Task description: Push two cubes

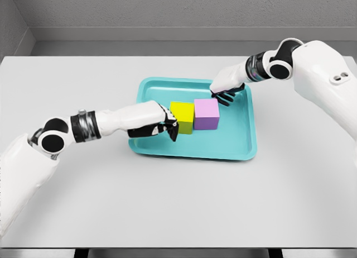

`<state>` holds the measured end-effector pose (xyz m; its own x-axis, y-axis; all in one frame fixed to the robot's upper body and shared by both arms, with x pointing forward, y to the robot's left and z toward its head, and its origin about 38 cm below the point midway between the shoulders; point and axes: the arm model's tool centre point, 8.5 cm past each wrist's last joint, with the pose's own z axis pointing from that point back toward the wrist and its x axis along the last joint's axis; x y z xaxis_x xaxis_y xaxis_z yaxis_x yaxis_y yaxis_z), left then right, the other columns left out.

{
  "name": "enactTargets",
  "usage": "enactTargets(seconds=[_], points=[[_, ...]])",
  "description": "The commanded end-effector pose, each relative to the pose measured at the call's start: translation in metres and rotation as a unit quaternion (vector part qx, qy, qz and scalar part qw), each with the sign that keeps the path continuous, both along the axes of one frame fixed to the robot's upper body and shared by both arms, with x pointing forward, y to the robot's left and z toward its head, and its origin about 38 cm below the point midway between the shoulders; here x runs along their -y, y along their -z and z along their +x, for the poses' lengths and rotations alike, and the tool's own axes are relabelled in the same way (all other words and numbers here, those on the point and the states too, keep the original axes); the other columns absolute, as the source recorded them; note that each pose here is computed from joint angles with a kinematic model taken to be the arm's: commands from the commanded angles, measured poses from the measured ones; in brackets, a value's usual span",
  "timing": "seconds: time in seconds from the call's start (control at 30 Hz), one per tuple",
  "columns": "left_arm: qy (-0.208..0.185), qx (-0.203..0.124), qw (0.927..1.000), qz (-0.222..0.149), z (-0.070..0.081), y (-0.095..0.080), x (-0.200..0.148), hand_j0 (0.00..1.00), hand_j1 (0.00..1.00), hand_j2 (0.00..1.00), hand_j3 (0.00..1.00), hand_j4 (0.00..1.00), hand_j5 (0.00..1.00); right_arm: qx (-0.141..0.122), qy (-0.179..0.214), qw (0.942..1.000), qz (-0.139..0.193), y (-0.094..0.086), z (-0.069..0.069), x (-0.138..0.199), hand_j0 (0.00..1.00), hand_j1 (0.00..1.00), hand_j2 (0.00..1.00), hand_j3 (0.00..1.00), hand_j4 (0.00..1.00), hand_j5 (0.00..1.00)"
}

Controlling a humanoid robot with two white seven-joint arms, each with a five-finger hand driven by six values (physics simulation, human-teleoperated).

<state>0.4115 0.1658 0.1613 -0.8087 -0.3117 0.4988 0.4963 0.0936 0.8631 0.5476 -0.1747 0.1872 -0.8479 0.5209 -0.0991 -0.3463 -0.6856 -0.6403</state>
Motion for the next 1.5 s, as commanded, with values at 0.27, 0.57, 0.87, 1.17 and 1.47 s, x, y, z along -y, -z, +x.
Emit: enactTargets(seconds=[0.27,0.57,0.87,1.17,1.47], points=[[-0.023,-0.042,0.9988,0.003,0.017,0.028,0.008,0.31,0.31,0.31,0.31,0.31,0.31,0.006,0.012,0.9999,0.008,-0.008,0.004,0.008,0.14,0.14,0.14,0.14,0.14,0.14],[-0.015,-0.041,0.999,0.0,0.013,0.029,0.017,0.34,0.34,0.34,0.34,0.34,0.34,0.008,0.009,0.9999,0.01,-0.012,0.004,0.006,0.14,0.14,0.14,0.14,0.14,0.14],[-0.001,-0.027,0.9995,-0.014,0.005,0.017,0.021,0.33,0.33,0.33,0.33,0.33,0.33,0.016,0.026,0.9995,0.005,-0.02,0.007,0.029,0.14,0.14,0.14,0.14,0.14,0.14],[0.0,-0.037,0.9992,-0.014,-0.001,0.025,0.02,0.35,0.35,0.35,0.35,0.35,0.35,0.015,0.015,0.9998,0.004,-0.019,0.004,0.023,0.15,0.15,0.15,0.15,0.15,0.15],[0.003,-0.074,0.9973,-0.006,0.0,0.052,0.037,0.35,0.35,0.35,0.35,0.35,0.35,0.013,0.014,0.9998,0.001,-0.017,0.003,0.023,0.15,0.15,0.15,0.15,0.15,0.15]])
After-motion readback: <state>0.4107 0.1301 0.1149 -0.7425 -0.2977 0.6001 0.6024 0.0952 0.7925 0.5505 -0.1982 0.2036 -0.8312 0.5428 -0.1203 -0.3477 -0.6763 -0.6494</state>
